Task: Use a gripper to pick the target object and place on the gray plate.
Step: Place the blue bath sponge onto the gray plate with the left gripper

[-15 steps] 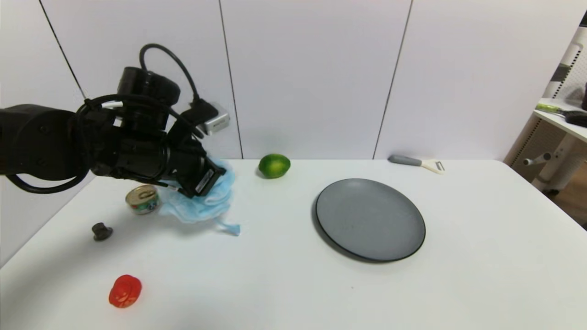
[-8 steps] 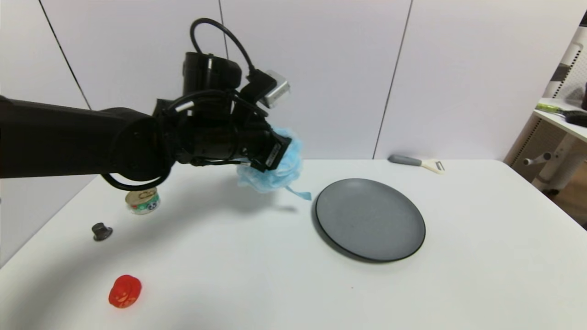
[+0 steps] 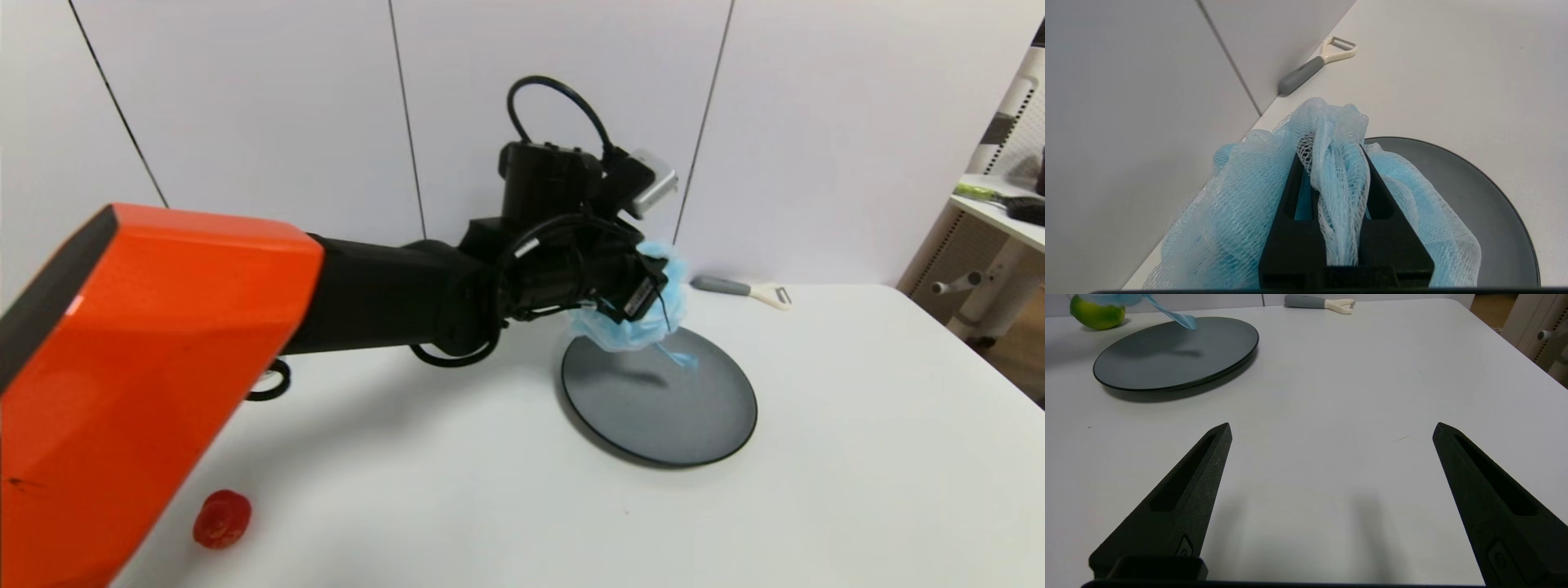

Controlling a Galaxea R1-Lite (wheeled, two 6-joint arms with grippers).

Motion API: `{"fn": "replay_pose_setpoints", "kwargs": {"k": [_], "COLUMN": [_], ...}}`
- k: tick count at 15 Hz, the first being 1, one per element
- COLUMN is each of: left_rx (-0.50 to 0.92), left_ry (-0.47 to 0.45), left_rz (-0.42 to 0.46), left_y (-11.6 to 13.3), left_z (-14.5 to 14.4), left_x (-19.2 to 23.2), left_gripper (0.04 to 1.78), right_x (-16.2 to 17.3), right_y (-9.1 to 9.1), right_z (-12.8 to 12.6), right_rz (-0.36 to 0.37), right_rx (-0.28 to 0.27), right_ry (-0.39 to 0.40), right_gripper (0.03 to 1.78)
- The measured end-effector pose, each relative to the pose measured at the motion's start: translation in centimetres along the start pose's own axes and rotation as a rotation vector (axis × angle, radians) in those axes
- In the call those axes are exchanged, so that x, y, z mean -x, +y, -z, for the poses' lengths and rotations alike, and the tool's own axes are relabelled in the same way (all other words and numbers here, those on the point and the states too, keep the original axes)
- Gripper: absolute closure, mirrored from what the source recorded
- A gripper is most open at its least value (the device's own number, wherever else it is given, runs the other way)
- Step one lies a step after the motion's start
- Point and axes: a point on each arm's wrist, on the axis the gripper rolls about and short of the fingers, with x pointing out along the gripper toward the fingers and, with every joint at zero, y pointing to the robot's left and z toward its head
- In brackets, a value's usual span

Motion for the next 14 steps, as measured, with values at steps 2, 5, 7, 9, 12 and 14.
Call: {"fn": "replay_pose_setpoints", "kwargs": {"k": [2,5,7,9,12,14], "left_rx": [0.015,0.026,0.028,0.031,0.028,0.028], "left_ry": [0.01,0.048,0.06,0.071,0.078,0.084], "left_rz": [0.043,0.093,0.106,0.116,0.119,0.122], "left_y": [-1.9,-4.2,-5.0,-5.4,-5.5,-5.6], "left_z": [1.0,2.9,3.6,4.2,4.5,4.5], "left_x": [-1.9,-3.8,-4.4,-4.8,-5.0,-5.0], "left_gripper": [1.61,1.61,1.61,1.46,1.03,0.82], "right_x": [0.0,0.0,0.0,0.0,0.0,0.0], "right_y": [0.0,0.0,0.0,0.0,0.0,0.0], "right_z": [0.0,0.0,0.0,0.0,0.0,0.0], "right_rz": [0.0,0.0,0.0,0.0,0.0,0.0], "right_rx": [0.0,0.0,0.0,0.0,0.0,0.0], "right_ry": [0.0,0.0,0.0,0.0,0.0,0.0], "right_gripper": [0.11,0.11,0.11,0.11,0.11,0.11]}}
